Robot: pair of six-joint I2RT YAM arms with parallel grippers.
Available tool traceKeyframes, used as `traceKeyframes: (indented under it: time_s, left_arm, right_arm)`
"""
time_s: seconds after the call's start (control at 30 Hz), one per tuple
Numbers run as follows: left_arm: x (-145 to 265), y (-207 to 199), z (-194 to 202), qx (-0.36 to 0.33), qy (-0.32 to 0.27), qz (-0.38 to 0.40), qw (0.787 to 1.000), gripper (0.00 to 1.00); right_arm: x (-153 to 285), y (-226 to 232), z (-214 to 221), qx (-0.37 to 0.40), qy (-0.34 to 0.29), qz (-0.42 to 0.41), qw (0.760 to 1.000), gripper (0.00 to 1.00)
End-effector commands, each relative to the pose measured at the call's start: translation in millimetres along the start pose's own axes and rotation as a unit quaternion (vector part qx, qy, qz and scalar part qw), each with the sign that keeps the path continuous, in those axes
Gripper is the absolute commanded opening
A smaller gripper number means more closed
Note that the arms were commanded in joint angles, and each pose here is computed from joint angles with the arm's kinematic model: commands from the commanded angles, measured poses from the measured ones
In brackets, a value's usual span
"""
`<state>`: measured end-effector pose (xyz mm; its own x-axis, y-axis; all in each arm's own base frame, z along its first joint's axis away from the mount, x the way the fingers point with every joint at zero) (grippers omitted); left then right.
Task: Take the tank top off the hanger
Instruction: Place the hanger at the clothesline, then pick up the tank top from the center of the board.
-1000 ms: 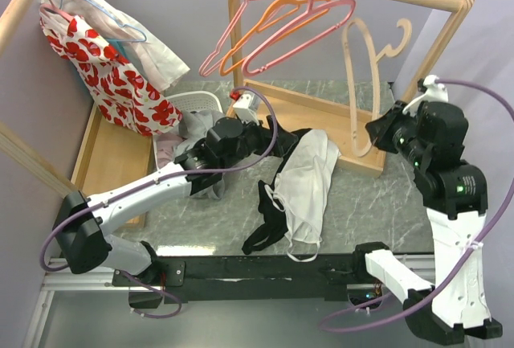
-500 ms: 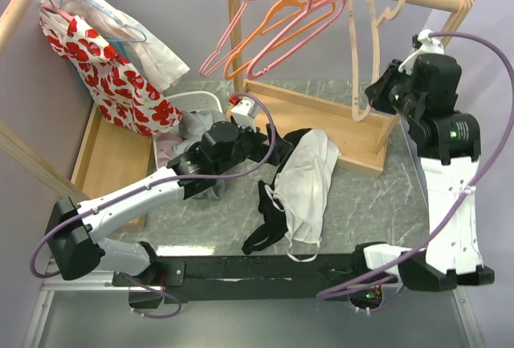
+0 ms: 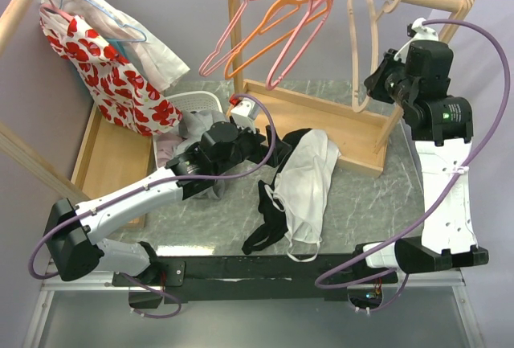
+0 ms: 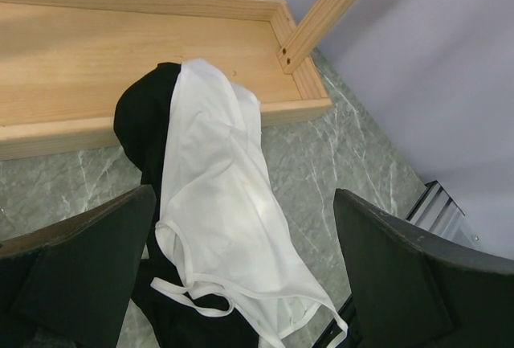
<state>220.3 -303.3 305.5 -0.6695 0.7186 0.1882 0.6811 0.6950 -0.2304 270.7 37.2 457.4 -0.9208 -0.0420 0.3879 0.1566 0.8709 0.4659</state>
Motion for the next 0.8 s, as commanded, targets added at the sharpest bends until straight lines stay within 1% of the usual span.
traceKeyframes:
  time_s: [0.0,0.03,0.07,0.13,0.17,0.2,0.23,0.3,0.4,0.43,0.57,0.77]
  left_arm:
    - [2.0,-1.6,-6.8,-0.012,-0.012,0.004,1.0,0.99]
    - [1.4,-1.6,-6.0,-0.011,-0.009,0.004,1.0,0.99]
    - [1.0,-2.0,-6.3,-0.012,-0.009,0.006,1.0,0.99]
    - [-0.7,-2.3,-4.8,-0.012,-0.006,0.008,1.0,0.99]
    - [-1.2,-2.0,-5.1,-0.013,-0.006,0.008,1.0,0.99]
    - [-2.2,-2.4,-3.5,-0.013,-0.003,0.009,1.0,0.99]
    - [-2.5,-2.3,-2.4,-0.014,-0.001,0.009,1.0,0.99]
    - [-4.3,-1.9,-0.1,-0.015,0.003,0.008,1.0,0.99]
    - [-9.4,-0.7,9.9,-0.017,0.019,0.009,1.0,0.99]
    - [-10.7,-1.0,14.7,-0.017,0.027,0.013,0.999,1.0]
    - [-21.3,1.3,40.4,-0.011,0.064,0.014,0.998,0.99]
    - [-31.1,6.6,60.0,-0.006,0.09,-0.001,0.996,0.99]
  right_arm:
    - [7.6,-3.1,0.3,0.0,-0.025,-0.009,1.0,0.02]
    - [10.0,-4.5,2.3,0.0,-0.025,-0.008,1.0,0.03]
    - [9.6,-5.2,4.5,0.0,-0.023,-0.009,1.0,0.08]
    - [8.7,-8.4,10.7,0.001,-0.018,-0.008,1.0,0.12]
    - [8.9,-9.6,11.5,0.001,-0.021,-0.008,1.0,0.19]
    - [9.2,-11.6,14.8,0.001,-0.019,-0.007,1.0,0.23]
    - [10.3,-12.8,15.9,0.002,-0.02,-0.006,1.0,0.35]
    - [15.2,-15.2,18.8,0.003,-0.026,-0.008,1.0,0.51]
    - [25.5,-18.9,21.2,0.001,-0.044,-0.012,0.999,0.65]
    - [28.0,-20.1,21.5,-0.001,-0.05,-0.011,0.999,0.71]
    - [42.0,-22.4,20.1,0.0,-0.079,-0.021,0.997,0.77]
    - [45.5,-24.6,25.7,0.0,-0.067,-0.019,0.998,0.79]
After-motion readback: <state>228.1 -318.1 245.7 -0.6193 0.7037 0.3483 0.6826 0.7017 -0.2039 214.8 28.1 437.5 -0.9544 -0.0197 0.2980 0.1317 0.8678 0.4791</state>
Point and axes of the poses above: each gripper's point midway between its finger pads, its own x axis back along the fingers, its own y axis along the line the jaws close on, z = x × y, the point moved 7 cm from there along x, back along the fingers, and after that the axes turned 13 degrees about -x, right-handed, at the moved point
